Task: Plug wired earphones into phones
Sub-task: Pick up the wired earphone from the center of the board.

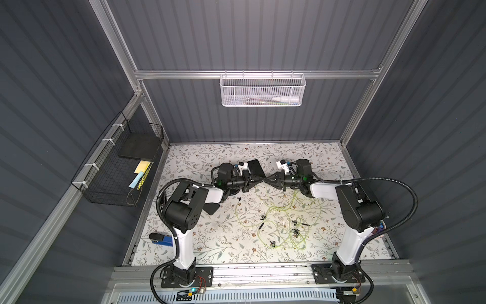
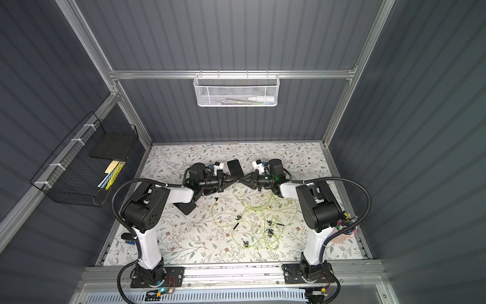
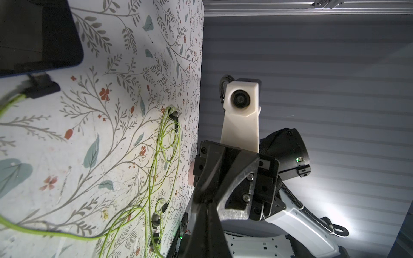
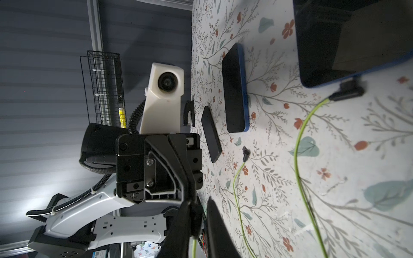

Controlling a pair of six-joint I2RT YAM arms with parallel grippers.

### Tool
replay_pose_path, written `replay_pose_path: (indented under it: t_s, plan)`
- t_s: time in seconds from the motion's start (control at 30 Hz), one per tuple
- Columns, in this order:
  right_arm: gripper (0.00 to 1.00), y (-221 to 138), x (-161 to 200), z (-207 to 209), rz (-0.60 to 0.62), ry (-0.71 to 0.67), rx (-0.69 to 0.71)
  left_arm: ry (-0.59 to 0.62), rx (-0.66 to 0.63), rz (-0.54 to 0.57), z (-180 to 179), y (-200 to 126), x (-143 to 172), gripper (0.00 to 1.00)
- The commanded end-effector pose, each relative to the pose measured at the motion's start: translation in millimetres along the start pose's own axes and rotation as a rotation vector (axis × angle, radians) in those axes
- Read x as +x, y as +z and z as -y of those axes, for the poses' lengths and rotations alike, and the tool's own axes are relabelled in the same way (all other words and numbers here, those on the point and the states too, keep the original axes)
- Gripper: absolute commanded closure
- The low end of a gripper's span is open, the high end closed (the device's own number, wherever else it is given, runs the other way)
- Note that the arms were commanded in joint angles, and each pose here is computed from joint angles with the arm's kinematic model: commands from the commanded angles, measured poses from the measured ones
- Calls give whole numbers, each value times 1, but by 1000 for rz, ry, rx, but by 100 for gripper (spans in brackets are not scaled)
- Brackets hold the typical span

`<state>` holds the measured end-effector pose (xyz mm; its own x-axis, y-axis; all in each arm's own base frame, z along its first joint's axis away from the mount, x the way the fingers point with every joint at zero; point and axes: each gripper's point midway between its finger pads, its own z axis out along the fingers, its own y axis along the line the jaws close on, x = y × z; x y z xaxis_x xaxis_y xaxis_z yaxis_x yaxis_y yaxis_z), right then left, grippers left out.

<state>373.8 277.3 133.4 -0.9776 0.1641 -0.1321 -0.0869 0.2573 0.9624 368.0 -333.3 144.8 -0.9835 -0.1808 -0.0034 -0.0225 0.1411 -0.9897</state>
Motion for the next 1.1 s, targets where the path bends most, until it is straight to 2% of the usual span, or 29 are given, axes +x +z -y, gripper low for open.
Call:
replay_pose_path:
  t_s: [0.0,0.13,0.37,0.4,0.47,0.53,0.63,0.73,0.8,0.87,0.93,1.07]
  plan:
    - [91,2,-1,-1,3,-10,-6,14,16,-14,3,3,2,100]
    - [97,1,-1,-3,9,-10,-10,11,10,-10,0,2,3,100]
    - [100,0,-3,-5,19,-15,-13,-4,-20,8,-9,1,1,100]
    - [100,-1,-3,-5,22,-16,-12,-7,-26,12,-10,1,1,96]
    - [100,-1,-3,-4,24,-17,-9,-7,-55,43,-13,-4,-5,68]
    - [100,-2,-2,-4,31,-22,-2,-2,-116,79,-16,-13,-12,51]
    - [100,-4,-2,1,48,-31,27,6,-288,155,-25,-37,-24,38]
    - [100,-8,0,7,66,-53,86,-7,-481,240,-32,-69,-38,34]
    - [100,-13,1,11,87,-80,143,0,-631,286,-37,-90,-45,31]
    - [100,-18,2,14,110,-120,211,30,-869,336,-50,-120,-56,27]
    - [100,-23,4,14,124,-161,265,40,-1036,333,-61,-139,-61,26]
    - [100,-32,11,16,119,-199,327,146,-1253,303,-61,-149,-75,16]
